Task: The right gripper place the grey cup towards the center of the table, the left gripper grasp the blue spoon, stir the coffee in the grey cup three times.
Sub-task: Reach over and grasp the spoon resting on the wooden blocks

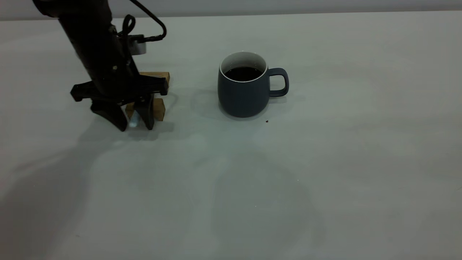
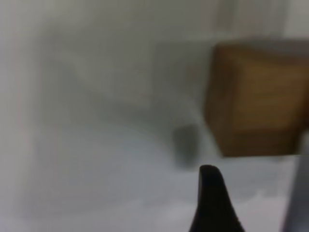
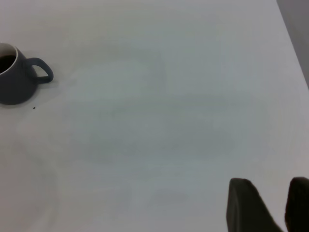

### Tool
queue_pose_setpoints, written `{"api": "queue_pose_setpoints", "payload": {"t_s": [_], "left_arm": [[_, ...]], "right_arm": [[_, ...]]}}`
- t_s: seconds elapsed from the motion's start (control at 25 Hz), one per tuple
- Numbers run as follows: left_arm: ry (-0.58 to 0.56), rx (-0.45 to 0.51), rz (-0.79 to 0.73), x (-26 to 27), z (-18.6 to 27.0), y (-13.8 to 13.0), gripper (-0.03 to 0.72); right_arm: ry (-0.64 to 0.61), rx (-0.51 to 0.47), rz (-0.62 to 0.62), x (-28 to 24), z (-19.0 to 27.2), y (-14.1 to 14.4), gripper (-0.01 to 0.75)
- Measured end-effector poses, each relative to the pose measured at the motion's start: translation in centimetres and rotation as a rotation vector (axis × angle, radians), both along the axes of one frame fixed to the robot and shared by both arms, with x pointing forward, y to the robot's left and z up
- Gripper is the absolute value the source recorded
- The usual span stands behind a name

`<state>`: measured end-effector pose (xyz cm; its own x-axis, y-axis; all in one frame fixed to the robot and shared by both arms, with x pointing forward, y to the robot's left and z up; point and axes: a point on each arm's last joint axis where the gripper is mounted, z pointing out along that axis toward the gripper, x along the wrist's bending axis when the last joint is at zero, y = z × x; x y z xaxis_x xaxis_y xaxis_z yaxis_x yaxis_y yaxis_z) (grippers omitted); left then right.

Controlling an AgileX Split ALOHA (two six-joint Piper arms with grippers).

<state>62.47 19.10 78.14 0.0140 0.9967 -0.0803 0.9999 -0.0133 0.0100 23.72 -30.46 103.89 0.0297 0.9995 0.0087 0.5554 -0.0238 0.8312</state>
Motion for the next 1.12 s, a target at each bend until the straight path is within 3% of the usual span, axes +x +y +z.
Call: {"api": "queue_pose_setpoints", "payload": {"t_s": [0.28,0.72,1.12], "left_arm": [[-0.02,-0.003,-0.026,-0.14,0.01,-1.12,0.445],[-0.009,0.0,-0.027,-0.24,0.0,-1.1,0.415],[-0.021,0.018,-0.039,-0.13,-0.01,-0.94,0.311]], "right_arm": [[0.0,0.0,0.0,0.0,0.0,0.0,0.239],[0.0,0.0,0.0,0.0,0.0,0.0,0.239],[0.0,0.0,0.0,0.0,0.0,0.0,0.239]]}}
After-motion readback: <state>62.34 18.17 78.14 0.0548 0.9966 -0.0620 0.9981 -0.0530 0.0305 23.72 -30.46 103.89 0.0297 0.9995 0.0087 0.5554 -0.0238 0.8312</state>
